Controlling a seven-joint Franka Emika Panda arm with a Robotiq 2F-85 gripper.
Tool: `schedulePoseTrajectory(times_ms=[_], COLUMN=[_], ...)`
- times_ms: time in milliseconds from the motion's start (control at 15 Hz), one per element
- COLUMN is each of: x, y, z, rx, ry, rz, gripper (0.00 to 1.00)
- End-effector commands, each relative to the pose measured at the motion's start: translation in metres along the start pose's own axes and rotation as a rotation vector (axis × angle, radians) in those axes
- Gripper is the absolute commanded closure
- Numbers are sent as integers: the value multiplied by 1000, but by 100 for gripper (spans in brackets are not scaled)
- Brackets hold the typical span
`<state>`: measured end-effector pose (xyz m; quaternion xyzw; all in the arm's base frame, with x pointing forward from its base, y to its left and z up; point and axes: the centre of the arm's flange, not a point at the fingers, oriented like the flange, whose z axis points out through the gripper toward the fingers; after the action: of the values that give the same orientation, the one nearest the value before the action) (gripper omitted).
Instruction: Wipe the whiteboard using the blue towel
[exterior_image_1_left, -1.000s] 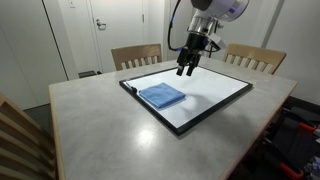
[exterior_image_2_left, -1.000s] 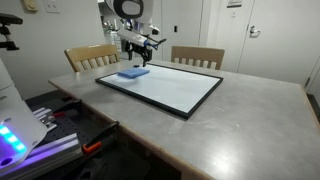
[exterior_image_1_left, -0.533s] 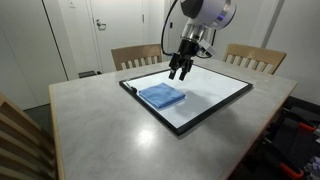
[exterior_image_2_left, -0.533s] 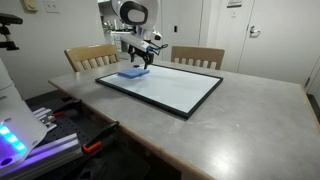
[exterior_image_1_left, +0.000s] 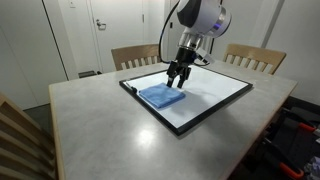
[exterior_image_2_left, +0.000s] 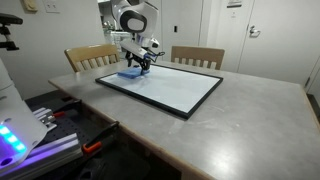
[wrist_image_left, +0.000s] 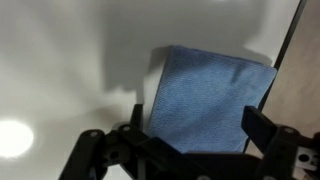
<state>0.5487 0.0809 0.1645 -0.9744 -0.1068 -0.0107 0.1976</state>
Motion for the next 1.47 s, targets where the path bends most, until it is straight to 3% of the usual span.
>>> schedulePoseTrajectory(times_ms=[0,1133,1200,1400], x=[1,-1,-2,-4], y=[10,2,2,4], z=[3,20,20,20], rx=[-10,136,141,151], ry=[32,107,111,121], rz=[31,129,134,142], gripper=[0,0,23,40])
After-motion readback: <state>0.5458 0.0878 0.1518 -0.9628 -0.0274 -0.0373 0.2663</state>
